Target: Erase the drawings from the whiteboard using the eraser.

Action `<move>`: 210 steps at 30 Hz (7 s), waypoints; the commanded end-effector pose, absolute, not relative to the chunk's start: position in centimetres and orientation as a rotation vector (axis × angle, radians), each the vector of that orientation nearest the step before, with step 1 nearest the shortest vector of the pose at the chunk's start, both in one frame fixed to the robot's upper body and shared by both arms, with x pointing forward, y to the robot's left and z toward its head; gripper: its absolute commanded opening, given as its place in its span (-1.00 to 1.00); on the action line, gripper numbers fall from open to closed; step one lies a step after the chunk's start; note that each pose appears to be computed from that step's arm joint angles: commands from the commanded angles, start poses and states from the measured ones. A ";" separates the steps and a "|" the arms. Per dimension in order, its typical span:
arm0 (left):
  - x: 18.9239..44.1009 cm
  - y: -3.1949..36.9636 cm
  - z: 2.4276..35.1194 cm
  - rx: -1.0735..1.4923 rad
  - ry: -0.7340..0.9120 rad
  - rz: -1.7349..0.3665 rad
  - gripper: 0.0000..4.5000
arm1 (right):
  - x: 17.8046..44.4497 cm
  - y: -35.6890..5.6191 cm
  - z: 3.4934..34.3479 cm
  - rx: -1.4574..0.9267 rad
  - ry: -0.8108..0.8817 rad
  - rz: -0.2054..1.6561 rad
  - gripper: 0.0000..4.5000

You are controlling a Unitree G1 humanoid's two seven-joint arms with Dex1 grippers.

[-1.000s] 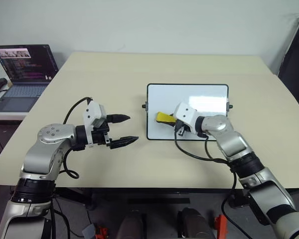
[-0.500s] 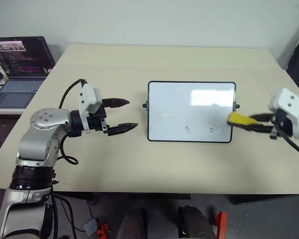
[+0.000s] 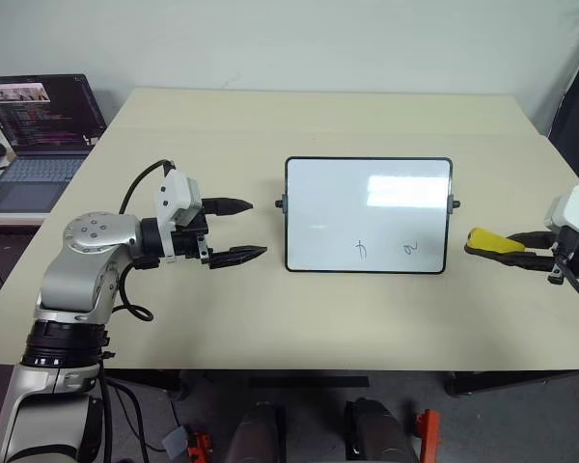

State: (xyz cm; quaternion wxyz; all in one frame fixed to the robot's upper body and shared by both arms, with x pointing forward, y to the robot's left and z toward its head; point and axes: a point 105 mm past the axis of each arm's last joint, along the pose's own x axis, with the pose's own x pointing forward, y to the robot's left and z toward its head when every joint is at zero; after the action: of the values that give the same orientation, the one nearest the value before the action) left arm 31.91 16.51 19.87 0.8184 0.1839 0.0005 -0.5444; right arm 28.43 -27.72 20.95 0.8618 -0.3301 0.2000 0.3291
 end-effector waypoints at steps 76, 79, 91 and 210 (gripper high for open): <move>30.1 13.3 19.6 0.332 -0.039 -1.246 1.00 | 35.7 -12.3 10.2 -0.916 0.233 0.926 -0.57; 30.1 13.2 19.4 0.327 -0.035 -1.241 1.00 | 34.2 -11.9 8.3 -0.928 0.301 1.002 -0.57; 30.4 13.0 19.4 0.314 -0.043 -1.240 1.00 | 35.5 -13.6 9.8 -0.894 0.256 0.901 -0.57; 29.7 10.8 20.1 0.314 -0.057 -1.384 1.00 | 34.7 -38.9 12.3 -0.126 0.484 -0.125 -0.57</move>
State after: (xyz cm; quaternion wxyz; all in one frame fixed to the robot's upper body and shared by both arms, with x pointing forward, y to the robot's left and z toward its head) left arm 30.10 10.76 18.91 0.7635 0.1305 -0.0046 -0.6325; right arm 34.40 -38.53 11.04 0.9649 -0.0489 0.2521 -0.0547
